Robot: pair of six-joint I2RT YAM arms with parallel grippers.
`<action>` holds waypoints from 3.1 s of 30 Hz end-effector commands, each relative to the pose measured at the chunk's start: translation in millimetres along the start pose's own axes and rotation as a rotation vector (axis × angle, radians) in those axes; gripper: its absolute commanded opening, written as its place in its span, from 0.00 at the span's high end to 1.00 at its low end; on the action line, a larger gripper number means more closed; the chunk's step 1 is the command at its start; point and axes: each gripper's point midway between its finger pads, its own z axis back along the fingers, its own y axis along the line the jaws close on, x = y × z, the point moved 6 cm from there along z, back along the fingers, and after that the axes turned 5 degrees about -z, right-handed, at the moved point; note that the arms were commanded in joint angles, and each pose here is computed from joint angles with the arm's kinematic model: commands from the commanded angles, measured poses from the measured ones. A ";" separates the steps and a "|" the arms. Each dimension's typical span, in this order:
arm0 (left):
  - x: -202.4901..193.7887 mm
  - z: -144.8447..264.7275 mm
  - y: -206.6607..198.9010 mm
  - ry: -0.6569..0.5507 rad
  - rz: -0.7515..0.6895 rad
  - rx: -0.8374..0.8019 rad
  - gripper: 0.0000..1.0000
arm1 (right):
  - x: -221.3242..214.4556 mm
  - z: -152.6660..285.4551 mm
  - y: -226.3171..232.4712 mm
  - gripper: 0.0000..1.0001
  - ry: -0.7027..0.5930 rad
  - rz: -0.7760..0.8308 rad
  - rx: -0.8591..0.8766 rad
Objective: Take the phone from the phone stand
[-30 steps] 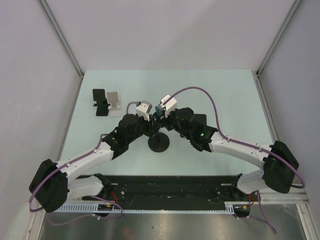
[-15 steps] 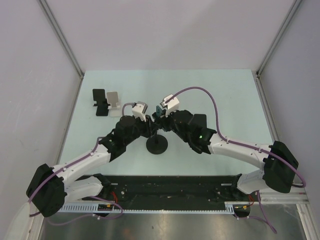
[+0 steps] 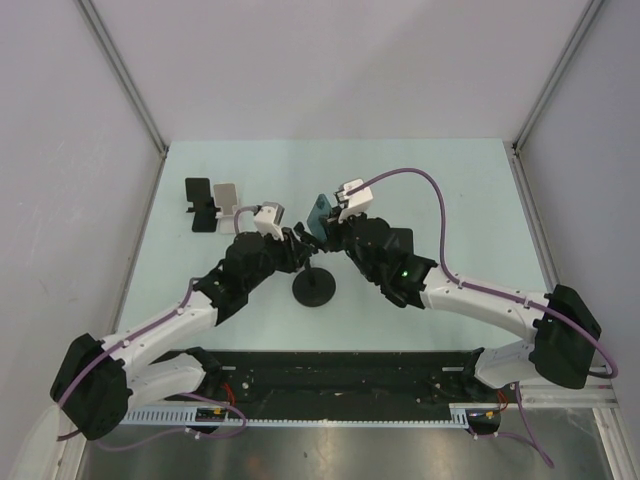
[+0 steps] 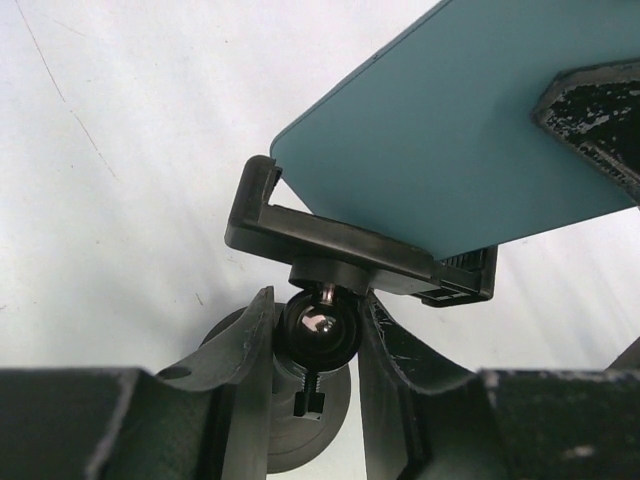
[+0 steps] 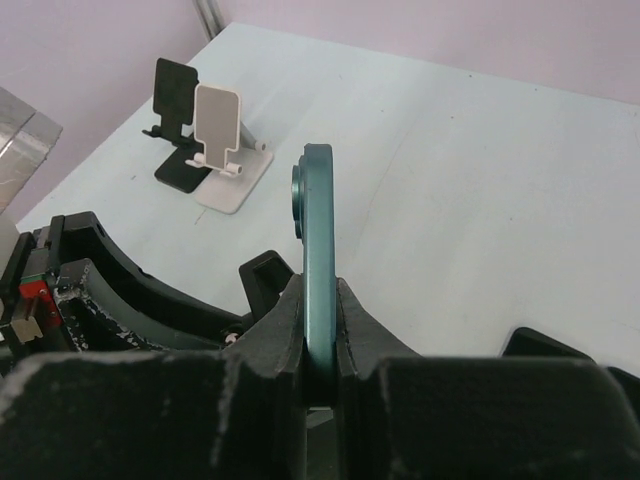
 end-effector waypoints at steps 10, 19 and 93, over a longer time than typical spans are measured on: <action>0.9 3.0 32.0 -0.038 -0.165 0.155 1.00 | 54.6 -32.8 -16.6 1.00 -0.280 0.002 -0.051; 5.2 0.5 28.1 -0.034 -0.257 0.108 1.00 | 102.2 -29.6 -38.9 1.00 -0.418 0.005 -0.062; 112.7 -39.7 -107.3 -0.337 -0.788 -0.332 0.64 | 115.2 79.2 -33.5 1.00 -0.149 -0.114 0.264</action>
